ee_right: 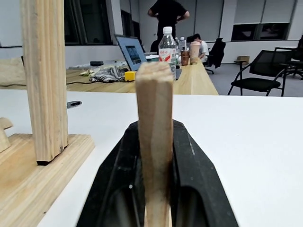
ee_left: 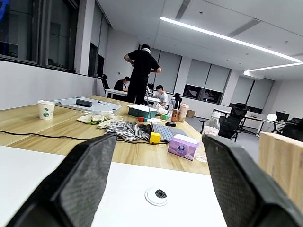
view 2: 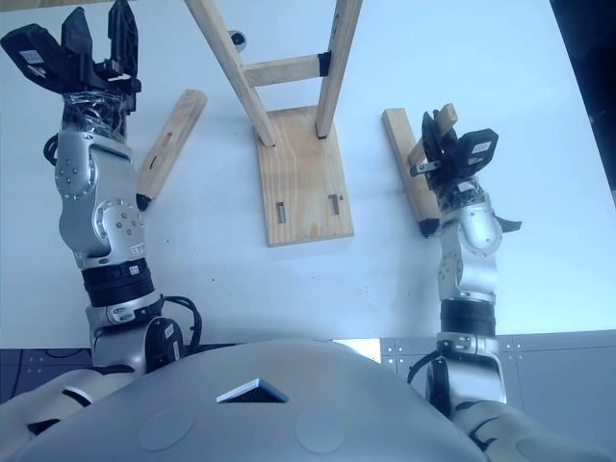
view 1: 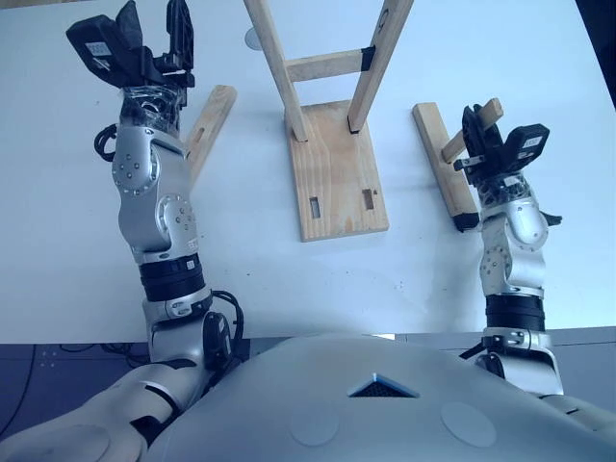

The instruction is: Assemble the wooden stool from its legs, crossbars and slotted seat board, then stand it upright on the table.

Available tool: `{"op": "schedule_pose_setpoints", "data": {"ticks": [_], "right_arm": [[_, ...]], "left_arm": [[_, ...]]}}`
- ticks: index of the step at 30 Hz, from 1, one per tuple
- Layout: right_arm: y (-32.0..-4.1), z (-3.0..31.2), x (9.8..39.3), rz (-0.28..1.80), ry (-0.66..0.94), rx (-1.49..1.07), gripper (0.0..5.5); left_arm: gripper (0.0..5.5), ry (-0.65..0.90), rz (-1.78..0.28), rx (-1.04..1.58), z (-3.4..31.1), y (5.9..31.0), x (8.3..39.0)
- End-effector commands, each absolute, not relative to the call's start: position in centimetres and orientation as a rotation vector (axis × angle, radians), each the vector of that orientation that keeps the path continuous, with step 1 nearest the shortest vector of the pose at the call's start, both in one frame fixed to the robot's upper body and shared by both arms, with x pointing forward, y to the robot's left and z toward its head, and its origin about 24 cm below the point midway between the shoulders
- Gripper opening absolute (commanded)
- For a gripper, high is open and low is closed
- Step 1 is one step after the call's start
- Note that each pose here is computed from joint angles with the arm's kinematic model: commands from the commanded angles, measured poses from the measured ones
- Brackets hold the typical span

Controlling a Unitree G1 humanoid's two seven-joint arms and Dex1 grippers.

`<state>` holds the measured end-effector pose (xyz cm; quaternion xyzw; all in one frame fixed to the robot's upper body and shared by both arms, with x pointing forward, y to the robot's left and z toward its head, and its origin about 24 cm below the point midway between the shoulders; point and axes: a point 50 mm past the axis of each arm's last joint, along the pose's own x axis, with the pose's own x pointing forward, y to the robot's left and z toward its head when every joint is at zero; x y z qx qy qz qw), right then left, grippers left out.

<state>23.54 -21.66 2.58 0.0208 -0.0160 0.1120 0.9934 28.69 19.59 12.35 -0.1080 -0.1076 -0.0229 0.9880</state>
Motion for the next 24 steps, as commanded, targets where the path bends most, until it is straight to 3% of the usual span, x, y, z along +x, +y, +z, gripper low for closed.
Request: {"op": "schedule_pose_setpoints", "data": {"ticks": [1, 8, 9, 15, 18, 20, 24], "right_arm": [[-21.9, -4.4, 18.2, 0.172, 0.347, 0.123, 0.40], [-22.7, -1.2, 20.5, 0.206, 0.233, 0.098, 0.40], [-22.9, 0.1, 21.1, 0.215, 0.190, 0.095, 0.78], [-23.9, 8.4, 22.5, 0.333, 0.025, -0.012, 1.74], [-24.9, 9.3, 22.2, 0.396, 0.170, -0.081, 2.25], [-25.8, 8.3, 21.7, 0.408, 0.310, -0.097, 2.61], [-25.9, 6.8, 20.9, 0.419, 0.438, -0.111, 3.37]], "left_arm": [[3.31, -0.190, -0.066, -0.210, 12.4, 19.8, 29.0], [3.31, -0.196, -0.046, -0.226, 12.2, 19.6, 28.7], [3.31, -0.199, -0.038, -0.227, 12.2, 19.6, 28.6], [3.31, -0.212, 0.014, -0.258, 12.1, 20.2, 28.0], [3.31, -0.210, 0.051, -0.251, 11.7, 20.7, 27.4], [3.31, -0.199, 0.080, -0.253, 11.3, 20.9, 26.8], [3.31, -0.193, 0.102, -0.257, 11.0, 21.0, 26.4]]}}
